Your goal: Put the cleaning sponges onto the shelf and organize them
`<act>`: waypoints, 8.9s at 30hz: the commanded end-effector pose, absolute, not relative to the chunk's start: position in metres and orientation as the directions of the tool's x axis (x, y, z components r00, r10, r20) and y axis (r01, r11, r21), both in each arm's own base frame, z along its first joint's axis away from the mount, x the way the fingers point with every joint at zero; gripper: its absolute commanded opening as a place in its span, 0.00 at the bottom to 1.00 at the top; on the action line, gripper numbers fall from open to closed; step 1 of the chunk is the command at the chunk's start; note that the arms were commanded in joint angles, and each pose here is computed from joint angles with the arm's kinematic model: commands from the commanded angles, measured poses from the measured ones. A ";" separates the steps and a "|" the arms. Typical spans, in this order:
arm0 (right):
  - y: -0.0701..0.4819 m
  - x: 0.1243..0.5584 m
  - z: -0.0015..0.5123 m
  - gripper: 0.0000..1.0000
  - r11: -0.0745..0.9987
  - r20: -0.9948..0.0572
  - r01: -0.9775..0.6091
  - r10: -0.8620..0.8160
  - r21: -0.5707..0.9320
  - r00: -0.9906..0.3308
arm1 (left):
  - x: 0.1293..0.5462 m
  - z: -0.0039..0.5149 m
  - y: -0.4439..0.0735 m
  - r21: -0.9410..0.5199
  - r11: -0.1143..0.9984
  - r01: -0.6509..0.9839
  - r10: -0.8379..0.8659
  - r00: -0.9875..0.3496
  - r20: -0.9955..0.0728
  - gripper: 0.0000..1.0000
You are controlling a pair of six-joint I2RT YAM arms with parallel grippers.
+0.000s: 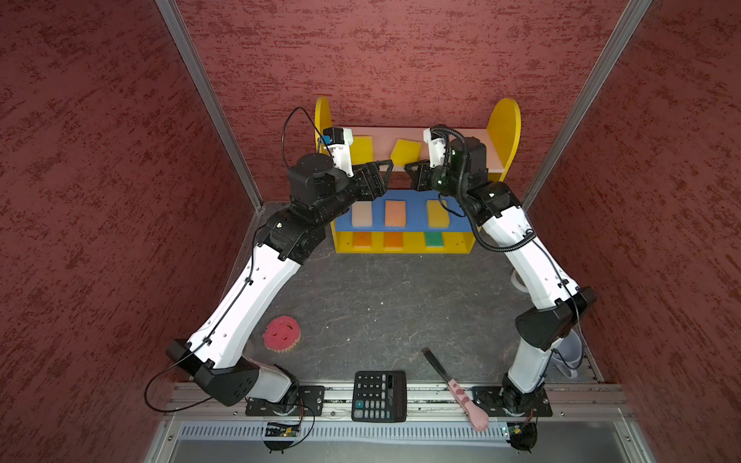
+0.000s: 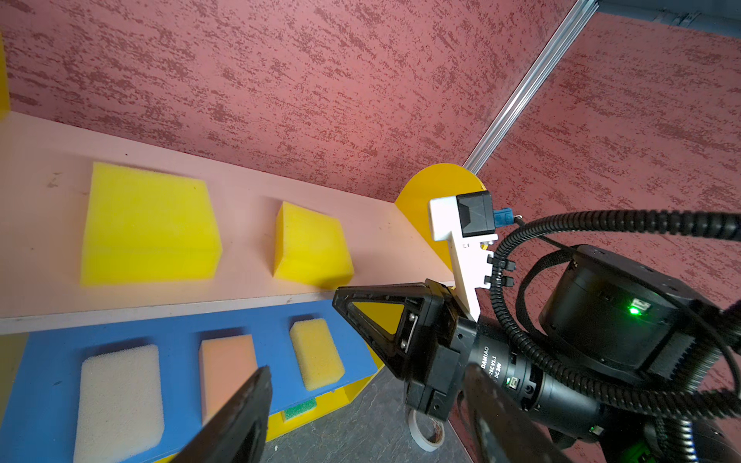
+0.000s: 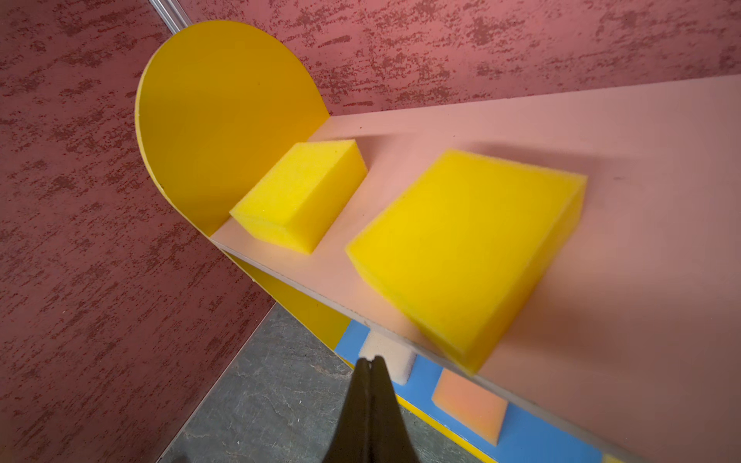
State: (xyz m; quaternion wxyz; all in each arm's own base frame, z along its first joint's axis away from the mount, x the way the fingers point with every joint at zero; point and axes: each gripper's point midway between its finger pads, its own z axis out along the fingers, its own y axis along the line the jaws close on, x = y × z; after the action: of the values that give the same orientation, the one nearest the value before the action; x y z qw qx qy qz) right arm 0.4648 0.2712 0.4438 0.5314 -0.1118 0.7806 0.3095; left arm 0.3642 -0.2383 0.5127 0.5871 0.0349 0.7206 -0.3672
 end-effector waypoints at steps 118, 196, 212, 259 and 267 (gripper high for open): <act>0.281 0.292 0.327 0.59 0.687 -0.747 -0.409 0.301 0.601 -0.593 | 0.275 0.265 -0.088 -0.485 0.811 -0.328 -0.581 -0.552 -0.598 0.71; 0.311 0.326 0.098 0.61 0.795 -0.472 -0.243 0.061 0.555 -0.880 | 0.306 0.174 -0.143 -0.595 0.740 -0.312 -0.637 -0.608 -0.473 1.00; 0.345 0.325 0.054 0.52 0.797 -0.411 -0.243 0.008 0.553 -0.912 | 0.325 0.154 -0.133 -0.614 0.706 -0.353 -0.670 -0.614 -0.418 1.00; 0.217 0.324 0.144 0.00 0.885 -0.637 -0.277 0.029 0.374 -0.770 | 0.401 0.433 -0.303 -0.602 0.696 0.390 -0.411 -0.471 -0.781 0.00; 0.211 0.318 0.115 0.00 0.863 -0.586 -0.259 0.052 0.434 -0.809 | 0.439 0.461 -0.324 -0.604 0.695 0.391 -0.449 -0.419 -0.789 0.00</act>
State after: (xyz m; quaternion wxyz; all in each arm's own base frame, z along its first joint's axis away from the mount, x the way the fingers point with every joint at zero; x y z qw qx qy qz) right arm 0.3153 0.2069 0.1144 0.3002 -0.0617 0.9242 0.2278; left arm 0.4314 -0.3222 0.4577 0.5282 -0.0236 0.7466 -0.4039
